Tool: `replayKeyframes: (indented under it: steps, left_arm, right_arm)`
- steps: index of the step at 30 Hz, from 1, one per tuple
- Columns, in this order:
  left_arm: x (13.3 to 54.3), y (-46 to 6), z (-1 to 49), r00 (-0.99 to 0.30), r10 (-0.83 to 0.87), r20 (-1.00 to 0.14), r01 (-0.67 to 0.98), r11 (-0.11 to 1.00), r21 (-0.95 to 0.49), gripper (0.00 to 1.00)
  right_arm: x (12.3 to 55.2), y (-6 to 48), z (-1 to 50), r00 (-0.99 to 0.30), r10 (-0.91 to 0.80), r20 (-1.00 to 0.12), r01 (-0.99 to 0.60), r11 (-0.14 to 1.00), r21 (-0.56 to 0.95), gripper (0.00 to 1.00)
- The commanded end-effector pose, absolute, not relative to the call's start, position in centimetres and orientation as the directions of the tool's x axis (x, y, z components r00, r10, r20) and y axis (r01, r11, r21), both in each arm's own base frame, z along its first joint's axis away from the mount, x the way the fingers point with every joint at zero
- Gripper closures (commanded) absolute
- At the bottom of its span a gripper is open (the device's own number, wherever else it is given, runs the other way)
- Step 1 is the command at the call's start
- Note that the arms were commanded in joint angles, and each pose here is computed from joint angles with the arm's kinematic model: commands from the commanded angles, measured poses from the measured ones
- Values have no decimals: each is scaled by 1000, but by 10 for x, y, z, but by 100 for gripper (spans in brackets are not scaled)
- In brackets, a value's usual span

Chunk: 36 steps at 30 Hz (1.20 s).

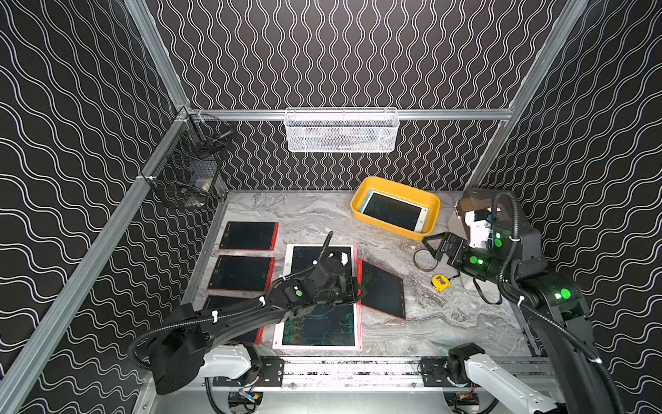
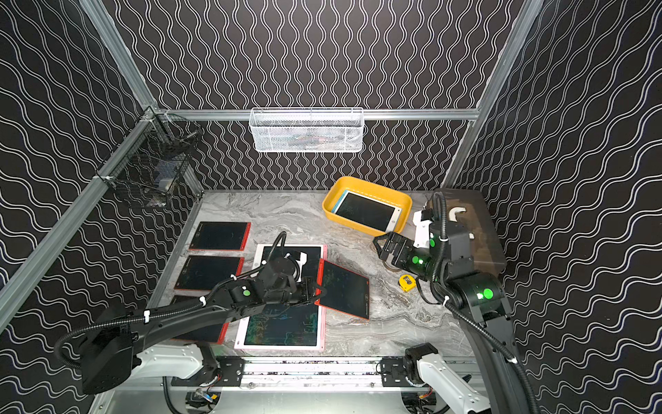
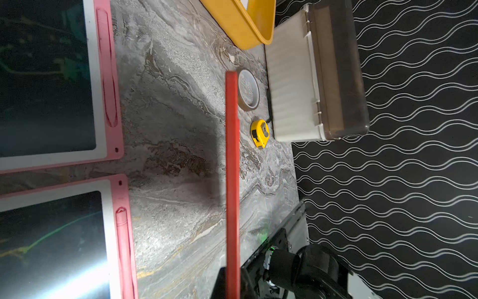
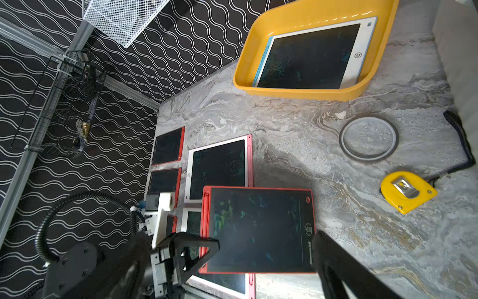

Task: Take out the writing tablet from the storage box
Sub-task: Place the writing tablet at the center of the board.

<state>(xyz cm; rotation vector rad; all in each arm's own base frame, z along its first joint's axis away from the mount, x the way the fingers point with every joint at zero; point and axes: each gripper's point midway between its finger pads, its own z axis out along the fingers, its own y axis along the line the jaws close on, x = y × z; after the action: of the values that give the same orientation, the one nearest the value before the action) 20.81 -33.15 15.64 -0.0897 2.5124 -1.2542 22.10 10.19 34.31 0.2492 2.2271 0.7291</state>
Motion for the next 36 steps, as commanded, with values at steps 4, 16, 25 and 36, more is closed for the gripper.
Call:
replayKeyframes:
  steps: [4,16,25,36]
  left_arm:
    - [207,-352,146,-922,-250,-294,81,620,-780,100]
    - [198,-378,106,-935,-230,-269,47,674,-737,100]
    - [164,-390,75,-956,-209,-204,1,696,-718,100]
    - [146,-388,50,-960,-218,-177,-48,746,-665,100]
  right_arm:
    - [210,96,341,-687,338,-643,-56,858,511,0]
    - [212,92,346,-659,309,-686,-62,887,458,0]
    - [214,92,334,-677,305,-670,-42,893,449,0]
    - [213,92,321,-699,306,-646,-24,893,449,0]
